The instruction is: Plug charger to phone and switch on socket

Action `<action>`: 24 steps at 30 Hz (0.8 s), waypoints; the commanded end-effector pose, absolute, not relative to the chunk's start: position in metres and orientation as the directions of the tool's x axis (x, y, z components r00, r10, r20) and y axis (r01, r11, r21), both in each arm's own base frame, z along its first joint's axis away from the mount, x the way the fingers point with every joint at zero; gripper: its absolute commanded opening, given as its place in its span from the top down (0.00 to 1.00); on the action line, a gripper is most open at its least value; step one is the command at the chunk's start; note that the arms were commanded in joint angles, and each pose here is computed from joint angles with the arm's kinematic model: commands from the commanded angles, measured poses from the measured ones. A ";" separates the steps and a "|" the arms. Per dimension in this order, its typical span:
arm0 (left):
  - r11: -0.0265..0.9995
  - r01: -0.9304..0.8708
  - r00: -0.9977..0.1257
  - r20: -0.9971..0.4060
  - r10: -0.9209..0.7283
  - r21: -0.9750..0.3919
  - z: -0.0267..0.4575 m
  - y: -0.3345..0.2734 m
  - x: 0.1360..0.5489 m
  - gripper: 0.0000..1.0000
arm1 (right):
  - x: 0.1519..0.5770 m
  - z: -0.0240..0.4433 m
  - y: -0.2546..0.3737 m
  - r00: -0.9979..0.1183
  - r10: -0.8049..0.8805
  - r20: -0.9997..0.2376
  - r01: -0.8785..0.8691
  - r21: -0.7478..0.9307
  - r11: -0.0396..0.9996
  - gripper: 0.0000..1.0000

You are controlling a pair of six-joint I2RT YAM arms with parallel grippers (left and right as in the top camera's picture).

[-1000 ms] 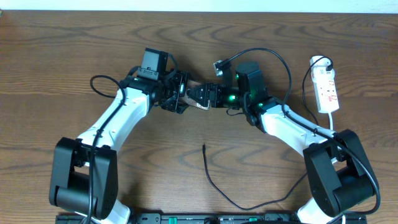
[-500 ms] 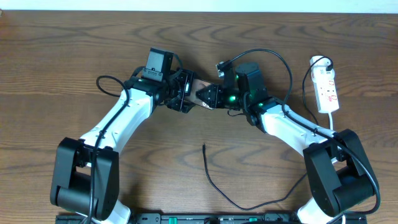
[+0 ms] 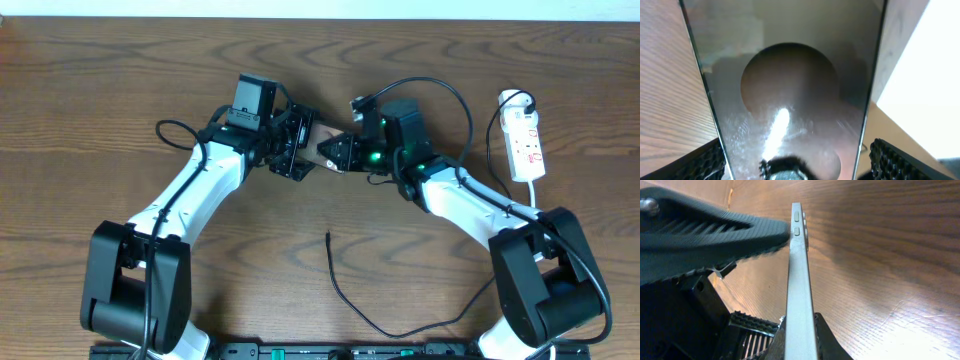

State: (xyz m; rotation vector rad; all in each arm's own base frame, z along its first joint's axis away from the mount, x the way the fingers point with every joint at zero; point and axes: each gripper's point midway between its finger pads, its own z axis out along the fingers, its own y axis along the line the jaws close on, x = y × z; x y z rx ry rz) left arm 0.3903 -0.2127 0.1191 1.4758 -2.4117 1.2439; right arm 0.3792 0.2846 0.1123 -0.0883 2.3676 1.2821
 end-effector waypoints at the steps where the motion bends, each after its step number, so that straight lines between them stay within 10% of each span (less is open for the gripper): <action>1: 0.210 -0.690 -0.640 0.449 -0.623 -0.692 0.159 -0.221 0.393 0.10 | 0.396 0.117 0.268 -0.905 0.246 -0.347 -0.165 0.820 0.548 0.99; 14: 0.121 -0.667 -0.638 0.480 -0.601 -0.735 0.176 -0.188 0.412 0.09 | 0.441 0.172 0.244 -0.740 0.601 0.302 0.391 0.920 0.019 0.99; 24: 0.044 -0.581 -0.613 0.402 -0.680 -0.813 0.196 -0.174 0.447 0.09 | 0.428 0.222 0.287 -0.763 0.494 0.416 0.383 0.907 -0.172 0.99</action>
